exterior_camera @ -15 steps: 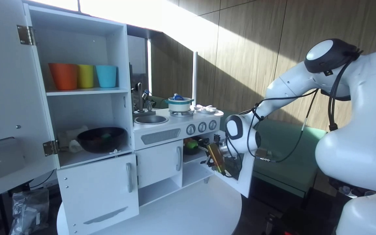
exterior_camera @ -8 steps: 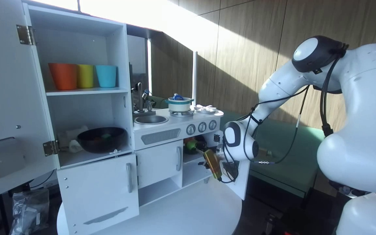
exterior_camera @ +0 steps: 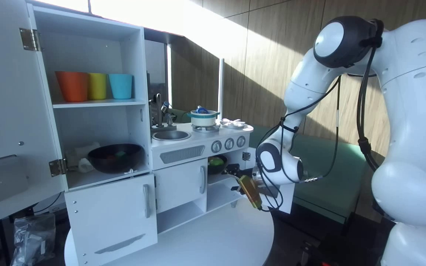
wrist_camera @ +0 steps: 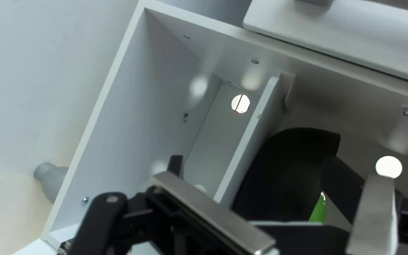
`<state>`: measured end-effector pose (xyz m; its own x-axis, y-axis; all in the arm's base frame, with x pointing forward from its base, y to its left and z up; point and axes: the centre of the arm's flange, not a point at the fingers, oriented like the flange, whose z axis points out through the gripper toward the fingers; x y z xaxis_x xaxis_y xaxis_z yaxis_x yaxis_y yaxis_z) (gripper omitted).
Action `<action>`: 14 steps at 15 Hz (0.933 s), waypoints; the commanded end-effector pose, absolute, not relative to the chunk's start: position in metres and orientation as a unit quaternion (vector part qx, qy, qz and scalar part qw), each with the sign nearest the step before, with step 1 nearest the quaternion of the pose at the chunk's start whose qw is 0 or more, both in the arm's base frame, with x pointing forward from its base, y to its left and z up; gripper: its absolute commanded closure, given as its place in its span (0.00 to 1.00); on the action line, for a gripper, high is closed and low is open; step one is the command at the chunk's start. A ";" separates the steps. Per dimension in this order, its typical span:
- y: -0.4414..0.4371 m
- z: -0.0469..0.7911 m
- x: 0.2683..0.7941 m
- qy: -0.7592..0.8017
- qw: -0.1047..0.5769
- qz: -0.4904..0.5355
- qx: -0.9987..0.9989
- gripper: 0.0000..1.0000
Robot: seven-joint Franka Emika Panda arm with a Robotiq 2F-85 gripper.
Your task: Open the cabinet door on the left and pull out the black bowl
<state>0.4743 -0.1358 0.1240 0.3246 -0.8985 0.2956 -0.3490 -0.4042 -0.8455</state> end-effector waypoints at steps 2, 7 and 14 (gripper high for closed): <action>-0.101 0.151 0.455 0.383 0.339 -0.404 -0.758 0.00; -0.092 0.164 0.450 0.359 0.328 -0.395 -0.780 0.00; -0.085 0.174 0.422 0.317 0.240 -0.370 -0.840 0.00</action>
